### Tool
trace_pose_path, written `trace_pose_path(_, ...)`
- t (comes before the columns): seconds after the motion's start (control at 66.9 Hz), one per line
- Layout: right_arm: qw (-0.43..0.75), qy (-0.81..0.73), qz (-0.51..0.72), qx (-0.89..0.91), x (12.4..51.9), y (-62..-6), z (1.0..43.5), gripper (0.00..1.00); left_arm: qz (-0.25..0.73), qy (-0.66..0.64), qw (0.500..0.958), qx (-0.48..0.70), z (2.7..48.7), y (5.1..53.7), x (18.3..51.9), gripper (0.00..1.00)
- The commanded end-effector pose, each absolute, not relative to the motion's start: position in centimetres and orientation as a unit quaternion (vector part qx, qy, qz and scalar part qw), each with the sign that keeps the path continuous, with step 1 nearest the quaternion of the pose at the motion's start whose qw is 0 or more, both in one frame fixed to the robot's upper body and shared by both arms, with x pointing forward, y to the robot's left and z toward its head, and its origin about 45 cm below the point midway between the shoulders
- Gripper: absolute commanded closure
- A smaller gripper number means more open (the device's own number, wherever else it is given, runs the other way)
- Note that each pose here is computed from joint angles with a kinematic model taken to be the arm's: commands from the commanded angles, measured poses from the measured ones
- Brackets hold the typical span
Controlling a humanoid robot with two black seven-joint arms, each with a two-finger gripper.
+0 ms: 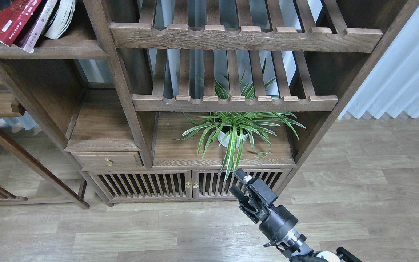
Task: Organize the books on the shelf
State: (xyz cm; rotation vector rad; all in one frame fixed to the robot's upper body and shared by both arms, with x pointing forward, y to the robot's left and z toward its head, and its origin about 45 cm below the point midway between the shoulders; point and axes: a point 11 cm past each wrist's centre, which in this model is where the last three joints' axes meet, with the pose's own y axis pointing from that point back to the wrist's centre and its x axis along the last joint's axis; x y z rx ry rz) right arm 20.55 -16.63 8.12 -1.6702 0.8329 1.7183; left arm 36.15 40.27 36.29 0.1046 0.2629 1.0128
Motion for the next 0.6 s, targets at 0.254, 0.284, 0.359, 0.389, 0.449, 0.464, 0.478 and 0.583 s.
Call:
trace_pose_path(0.254,0.308,0.295,0.642,-0.637,21.7,-15.3,9.1,0.00,0.452,0.286,0.842,-0.074,24.5,35.4,31.3,0.24)
trace_pose_path(0.284,0.309,0.294,0.641,-0.638,21.8,-15.2,9.2,0.00,0.450,0.301,0.836,-0.085,23.4,34.9,30.8,0.24)
trace_pose_path(0.359,0.309,0.290,0.638,-0.642,22.2,-15.1,9.5,0.00,0.443,0.341,0.821,-0.118,20.8,32.9,29.6,0.24)
trace_pose_path(0.389,0.309,0.289,0.637,-0.644,22.3,-15.0,9.6,0.00,0.441,0.349,0.817,-0.127,20.3,32.5,29.4,0.24)
trace_pose_path(0.449,0.309,0.287,0.634,-0.648,22.6,-14.9,9.8,0.00,0.434,0.371,0.807,-0.153,19.1,31.1,28.8,0.24)
trace_pose_path(0.464,0.309,0.286,0.633,-0.650,22.8,-15.0,9.9,0.00,0.432,0.376,0.804,-0.160,18.9,30.7,28.7,0.24)
trace_pose_path(0.478,0.309,0.286,0.632,-0.650,22.9,-14.9,10.0,0.00,0.431,0.377,0.803,-0.166,18.9,30.5,28.7,0.24)
trace_pose_path(0.583,0.310,0.286,0.626,-0.656,23.5,-15.0,10.3,0.00,0.420,0.397,0.791,-0.201,18.1,28.6,28.4,0.24)
